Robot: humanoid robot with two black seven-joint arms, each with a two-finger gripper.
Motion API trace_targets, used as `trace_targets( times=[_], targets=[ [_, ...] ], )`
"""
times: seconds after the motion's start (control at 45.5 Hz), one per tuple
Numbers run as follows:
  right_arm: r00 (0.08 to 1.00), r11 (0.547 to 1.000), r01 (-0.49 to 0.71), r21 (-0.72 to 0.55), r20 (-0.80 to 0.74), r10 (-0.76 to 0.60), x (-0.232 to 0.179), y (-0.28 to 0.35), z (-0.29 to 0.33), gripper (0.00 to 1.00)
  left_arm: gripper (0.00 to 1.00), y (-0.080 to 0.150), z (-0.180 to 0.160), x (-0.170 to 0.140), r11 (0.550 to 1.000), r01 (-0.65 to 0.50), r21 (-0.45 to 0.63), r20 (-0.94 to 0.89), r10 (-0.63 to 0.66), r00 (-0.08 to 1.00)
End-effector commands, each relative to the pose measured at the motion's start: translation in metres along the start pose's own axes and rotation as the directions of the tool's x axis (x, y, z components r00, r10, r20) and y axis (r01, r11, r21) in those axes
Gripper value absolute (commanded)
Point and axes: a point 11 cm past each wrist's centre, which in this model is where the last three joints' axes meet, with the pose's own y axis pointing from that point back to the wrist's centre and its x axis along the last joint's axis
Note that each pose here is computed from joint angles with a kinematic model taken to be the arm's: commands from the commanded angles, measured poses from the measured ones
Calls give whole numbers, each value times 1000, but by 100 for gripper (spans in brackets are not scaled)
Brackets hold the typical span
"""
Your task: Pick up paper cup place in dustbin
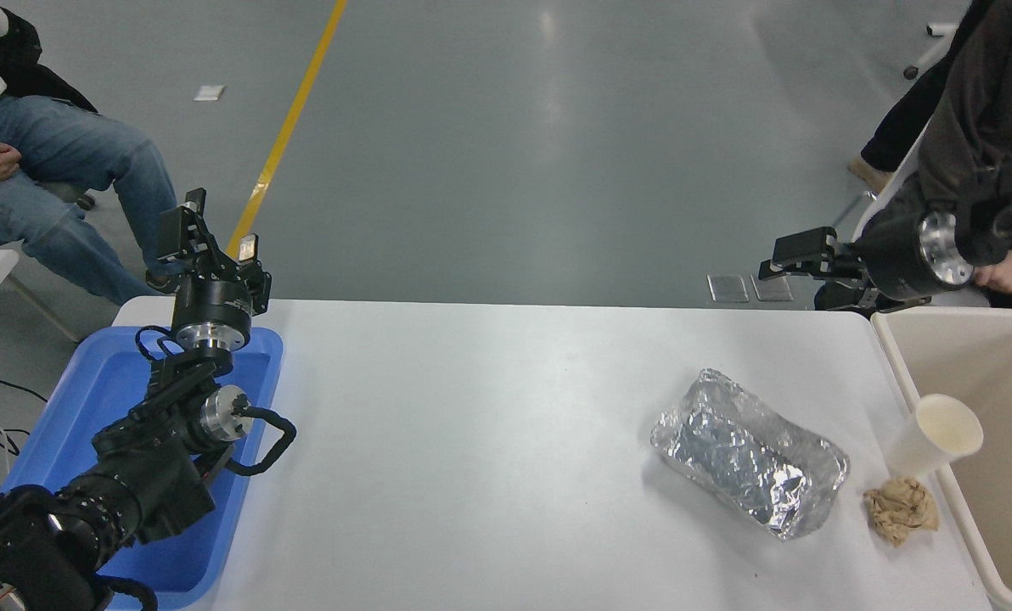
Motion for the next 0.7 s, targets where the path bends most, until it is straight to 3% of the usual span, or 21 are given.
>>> trace_targets(
  times=[0.0, 0.33, 0.681],
  targets=[
    [976, 978, 127, -166, -153, -153, -27, 48, -22, 100, 100, 0, 0, 0, 1000, -1, 0, 0, 1, 1000],
    [947, 955, 257, -150, -155, -280, -39, 97, -82, 100, 100, 0, 0, 0, 1000, -1, -1, 0, 1, 1000],
    [965, 970, 243, -20, -93, -244, -47, 110, -126, 100, 100, 0, 0, 0, 1000, -2, -2, -1, 2, 1000]
  ],
)
